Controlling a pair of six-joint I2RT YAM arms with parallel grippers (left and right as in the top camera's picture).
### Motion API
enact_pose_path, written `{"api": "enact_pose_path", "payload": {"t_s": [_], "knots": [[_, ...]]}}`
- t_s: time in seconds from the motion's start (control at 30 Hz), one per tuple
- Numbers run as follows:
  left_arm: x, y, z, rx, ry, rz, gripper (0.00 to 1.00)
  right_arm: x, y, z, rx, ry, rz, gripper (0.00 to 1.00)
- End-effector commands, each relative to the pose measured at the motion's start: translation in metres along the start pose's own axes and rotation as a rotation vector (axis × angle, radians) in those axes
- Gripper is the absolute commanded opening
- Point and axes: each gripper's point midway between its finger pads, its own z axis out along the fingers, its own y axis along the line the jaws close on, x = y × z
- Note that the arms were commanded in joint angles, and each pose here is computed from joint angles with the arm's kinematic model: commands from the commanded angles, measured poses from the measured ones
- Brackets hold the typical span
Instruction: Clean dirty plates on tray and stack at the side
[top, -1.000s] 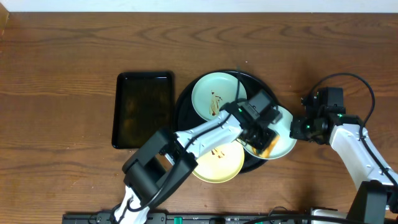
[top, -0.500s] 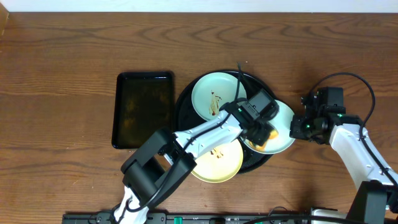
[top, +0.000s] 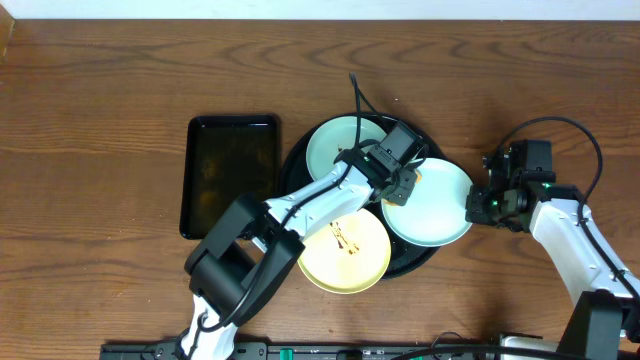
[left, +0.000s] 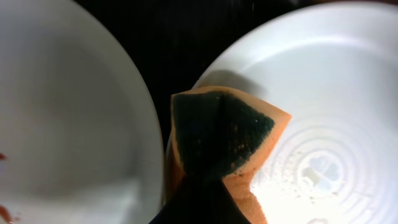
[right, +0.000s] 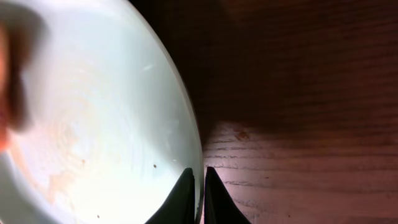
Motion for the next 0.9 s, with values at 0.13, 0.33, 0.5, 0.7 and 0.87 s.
{"api": "enact_pose_path", "payload": {"t_s": [0.13,0.33,0.5,0.7,0.87], "knots": [[-0.05,-0.002,-0.059,0.016,-0.163,-0.018,0.07,-0.004,-0.001,-0.002,0.002,-0.006,0.0,0.13],[-0.05,-0.002,-0.088,0.018,-0.169,-0.02,0.08,-0.002,0.005,-0.002,-0.033,0.003,0.0,0.21],[-0.041,0.027,-0.117,-0.063,-0.142,-0.061,0.07,0.01,0.011,-0.002,-0.067,0.052,0.009,0.21],[-0.039,0.087,-0.174,-0.177,-0.169,-0.169,0.07,0.033,0.007,0.006,-0.059,0.112,0.022,0.12],[-0.035,0.109,-0.198,-0.205,-0.186,-0.219,0.07,0.031,0.006,0.009,-0.061,0.096,0.035,0.01]]}}
